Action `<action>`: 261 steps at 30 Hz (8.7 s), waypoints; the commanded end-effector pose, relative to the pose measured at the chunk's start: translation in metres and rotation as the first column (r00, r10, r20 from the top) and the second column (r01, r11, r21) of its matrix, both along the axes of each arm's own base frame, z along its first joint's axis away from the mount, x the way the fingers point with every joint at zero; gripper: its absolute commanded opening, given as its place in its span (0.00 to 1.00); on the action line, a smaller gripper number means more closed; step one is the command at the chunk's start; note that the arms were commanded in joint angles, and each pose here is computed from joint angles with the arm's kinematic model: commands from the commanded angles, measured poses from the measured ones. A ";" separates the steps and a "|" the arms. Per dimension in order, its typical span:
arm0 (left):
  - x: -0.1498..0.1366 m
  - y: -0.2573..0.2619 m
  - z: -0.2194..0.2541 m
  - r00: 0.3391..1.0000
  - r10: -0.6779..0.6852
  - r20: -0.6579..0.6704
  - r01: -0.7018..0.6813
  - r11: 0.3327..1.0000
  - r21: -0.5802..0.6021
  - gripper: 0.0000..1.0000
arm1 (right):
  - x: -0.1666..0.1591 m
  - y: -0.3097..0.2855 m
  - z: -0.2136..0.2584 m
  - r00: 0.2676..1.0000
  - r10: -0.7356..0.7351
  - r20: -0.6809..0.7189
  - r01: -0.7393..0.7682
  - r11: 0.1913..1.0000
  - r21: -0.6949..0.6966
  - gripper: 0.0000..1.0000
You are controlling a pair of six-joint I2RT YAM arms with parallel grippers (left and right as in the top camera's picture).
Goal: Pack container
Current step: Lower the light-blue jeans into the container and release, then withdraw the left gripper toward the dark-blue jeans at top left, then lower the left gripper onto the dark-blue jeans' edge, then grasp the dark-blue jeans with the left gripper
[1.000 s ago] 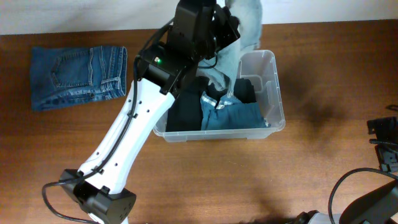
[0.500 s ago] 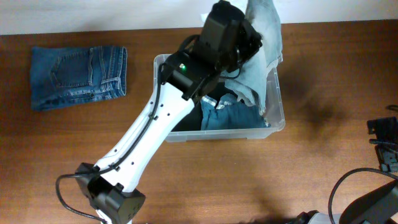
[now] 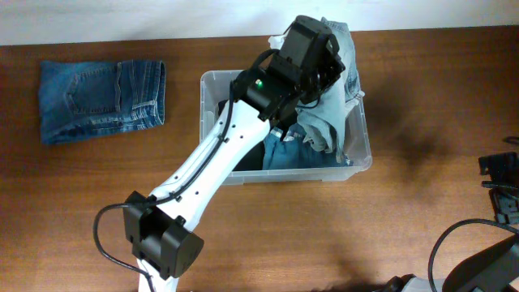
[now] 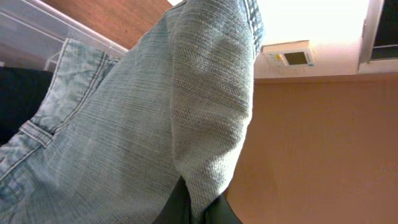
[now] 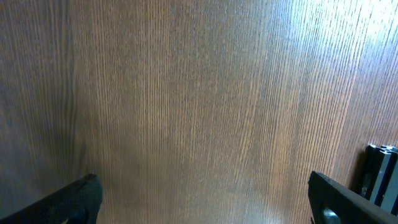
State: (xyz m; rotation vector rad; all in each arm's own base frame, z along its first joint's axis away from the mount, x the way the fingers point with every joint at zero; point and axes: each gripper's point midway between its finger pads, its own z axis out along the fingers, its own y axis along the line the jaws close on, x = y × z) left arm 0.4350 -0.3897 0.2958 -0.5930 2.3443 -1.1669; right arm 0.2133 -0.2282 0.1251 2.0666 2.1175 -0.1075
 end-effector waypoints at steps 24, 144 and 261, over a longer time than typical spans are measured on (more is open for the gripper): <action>-0.007 0.012 0.023 0.999 -0.021 0.051 0.019 0.999 0.028 0.01 | -0.003 -0.002 0.002 1.000 -0.016 -0.002 0.016 1.000 -0.014 0.98; 0.033 0.619 -0.263 0.664 0.647 -0.376 -0.238 0.659 0.714 0.01 | -0.003 -0.002 0.002 1.000 -0.016 -0.002 0.016 1.000 -0.014 0.98; 0.078 0.613 -0.262 0.910 0.228 -0.346 -0.107 0.936 0.335 1.00 | -0.003 -0.002 0.002 1.000 -0.016 -0.002 0.016 1.000 -0.014 0.98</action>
